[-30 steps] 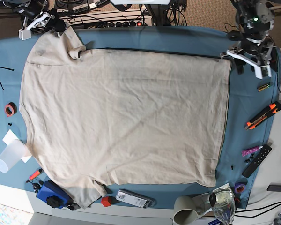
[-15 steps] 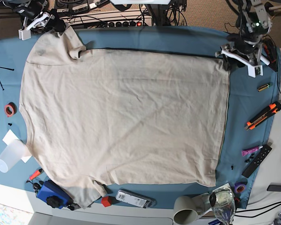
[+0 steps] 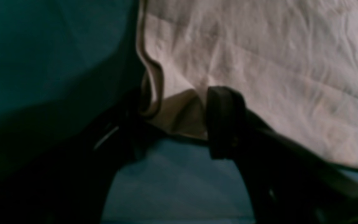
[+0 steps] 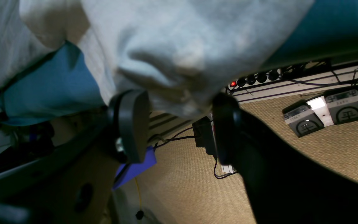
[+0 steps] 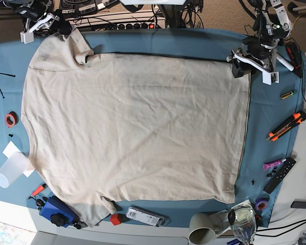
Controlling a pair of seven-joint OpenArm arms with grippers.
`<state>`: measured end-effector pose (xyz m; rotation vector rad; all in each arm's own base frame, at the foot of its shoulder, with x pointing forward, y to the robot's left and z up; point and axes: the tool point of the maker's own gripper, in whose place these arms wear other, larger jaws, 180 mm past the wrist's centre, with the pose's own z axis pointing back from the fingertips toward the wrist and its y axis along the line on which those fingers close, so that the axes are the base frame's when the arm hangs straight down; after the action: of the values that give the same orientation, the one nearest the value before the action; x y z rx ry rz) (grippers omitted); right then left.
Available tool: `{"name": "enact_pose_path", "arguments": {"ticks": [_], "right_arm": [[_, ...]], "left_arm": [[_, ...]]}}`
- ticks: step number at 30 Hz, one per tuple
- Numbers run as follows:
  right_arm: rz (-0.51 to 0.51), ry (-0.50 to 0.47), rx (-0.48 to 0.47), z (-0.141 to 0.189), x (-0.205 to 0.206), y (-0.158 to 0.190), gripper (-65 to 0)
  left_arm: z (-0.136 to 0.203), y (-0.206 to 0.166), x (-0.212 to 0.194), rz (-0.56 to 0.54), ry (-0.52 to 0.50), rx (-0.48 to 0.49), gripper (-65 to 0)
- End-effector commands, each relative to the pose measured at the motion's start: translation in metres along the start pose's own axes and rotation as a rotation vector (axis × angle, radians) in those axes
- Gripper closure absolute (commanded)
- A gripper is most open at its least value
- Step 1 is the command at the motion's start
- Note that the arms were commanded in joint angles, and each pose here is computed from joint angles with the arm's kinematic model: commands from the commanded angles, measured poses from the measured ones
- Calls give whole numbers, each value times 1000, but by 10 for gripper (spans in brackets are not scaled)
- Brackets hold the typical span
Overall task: Fold the T-shirt properly
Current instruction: 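Move the left gripper to the other shoulder corner and grasp it, then lift both shoulder corners and fold them over toward the hem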
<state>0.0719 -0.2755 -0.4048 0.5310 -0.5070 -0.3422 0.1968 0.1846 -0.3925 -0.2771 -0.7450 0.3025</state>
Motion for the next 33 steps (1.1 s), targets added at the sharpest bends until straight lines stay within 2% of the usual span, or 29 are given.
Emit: {"name": "enact_pose_path", "arguments": {"ticks": [1,4,5,9,11,18,21,25,33], "right_arm": [[19,-23,4,5,8,1,-322],[19,-45,5,6,12,1,-321],[19,-50,5,6,13,1,-299],[19,-51,5,6,14,1,-83],[15,-59,14,6,15,3,-7],[13,-73,9,10,18,1,0],[27,-98,-19,21,27,-3,0],[63,-145,-30,41,41,3,0],[106,-105,-45,63,29,13,0]], "left_arm": [[1,4,2,8,-8,13,-269],[-3,8,-7,50,14,21,-158],[-3,10,-8,55,18,25,-118],[-3,7,-7,61,15,13,-2],[-3,6,-8,69,14,2,0],[-2,3,-10,50,28,-12,0],[1,-5,-15,4,63,-53,0],[14,-11,-14,-10,50,-64,0],[38,-15,-10,-79,32,-40,0]]}}
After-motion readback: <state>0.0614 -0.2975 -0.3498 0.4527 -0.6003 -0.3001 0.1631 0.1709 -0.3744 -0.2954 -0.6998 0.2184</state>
